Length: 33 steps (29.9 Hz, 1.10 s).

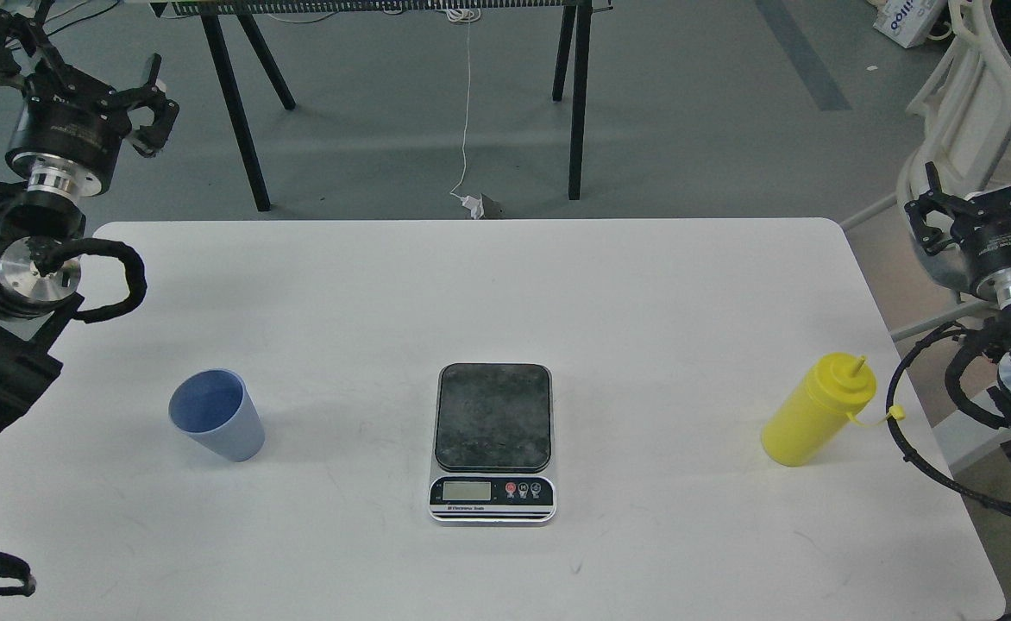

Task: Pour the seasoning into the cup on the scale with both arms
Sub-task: 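Reach the left gripper toward the blue cup and grasp it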

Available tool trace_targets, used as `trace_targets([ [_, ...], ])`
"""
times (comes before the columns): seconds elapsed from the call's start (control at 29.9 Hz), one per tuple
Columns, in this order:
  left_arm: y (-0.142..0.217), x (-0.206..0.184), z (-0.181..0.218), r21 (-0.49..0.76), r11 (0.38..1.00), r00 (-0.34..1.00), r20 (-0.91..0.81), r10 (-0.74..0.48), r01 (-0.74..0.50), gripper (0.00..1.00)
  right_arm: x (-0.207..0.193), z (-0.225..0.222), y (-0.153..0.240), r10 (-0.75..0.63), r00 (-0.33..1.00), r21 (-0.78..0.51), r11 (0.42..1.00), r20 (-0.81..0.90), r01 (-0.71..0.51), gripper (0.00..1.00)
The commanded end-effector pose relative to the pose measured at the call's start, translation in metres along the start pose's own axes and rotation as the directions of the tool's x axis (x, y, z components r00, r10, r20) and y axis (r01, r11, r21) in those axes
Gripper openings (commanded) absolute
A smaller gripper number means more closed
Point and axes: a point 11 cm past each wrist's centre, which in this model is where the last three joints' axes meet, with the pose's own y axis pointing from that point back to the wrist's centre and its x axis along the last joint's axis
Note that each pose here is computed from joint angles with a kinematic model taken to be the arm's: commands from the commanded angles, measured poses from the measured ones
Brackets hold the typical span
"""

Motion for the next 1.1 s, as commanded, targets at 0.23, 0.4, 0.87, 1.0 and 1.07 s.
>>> trace_targets([
  [0.23,0.005,-0.005,0.007,0.008,0.999,0.999,-0.003,-0.042,0.042,1.00,-0.023,0.009,-0.003,-0.070,0.997,-0.006,0.998,0.046,0.070,1.00],
  [0.4,0.023,-0.016,0.014,0.112,0.984,0.987,0.065,-0.144,0.136,1.00,-0.014,-0.001,0.010,-0.069,0.997,-0.015,0.997,0.021,0.069,1.00],
  [0.87,0.080,-0.025,0.043,0.609,0.771,0.321,0.704,-0.633,0.184,0.93,0.022,-0.007,0.041,0.011,1.000,-0.018,1.000,0.000,-0.011,1.00],
  [1.0,0.098,-0.006,0.035,0.711,0.700,0.055,0.698,-0.714,0.068,0.86,0.028,-0.007,0.045,0.025,1.000,-0.016,1.000,-0.001,-0.025,1.00],
  [1.07,0.107,0.006,0.024,0.745,0.667,-0.128,0.661,-0.740,-0.005,0.84,0.029,-0.008,0.046,0.028,1.000,-0.012,1.000,0.000,-0.028,1.00],
])
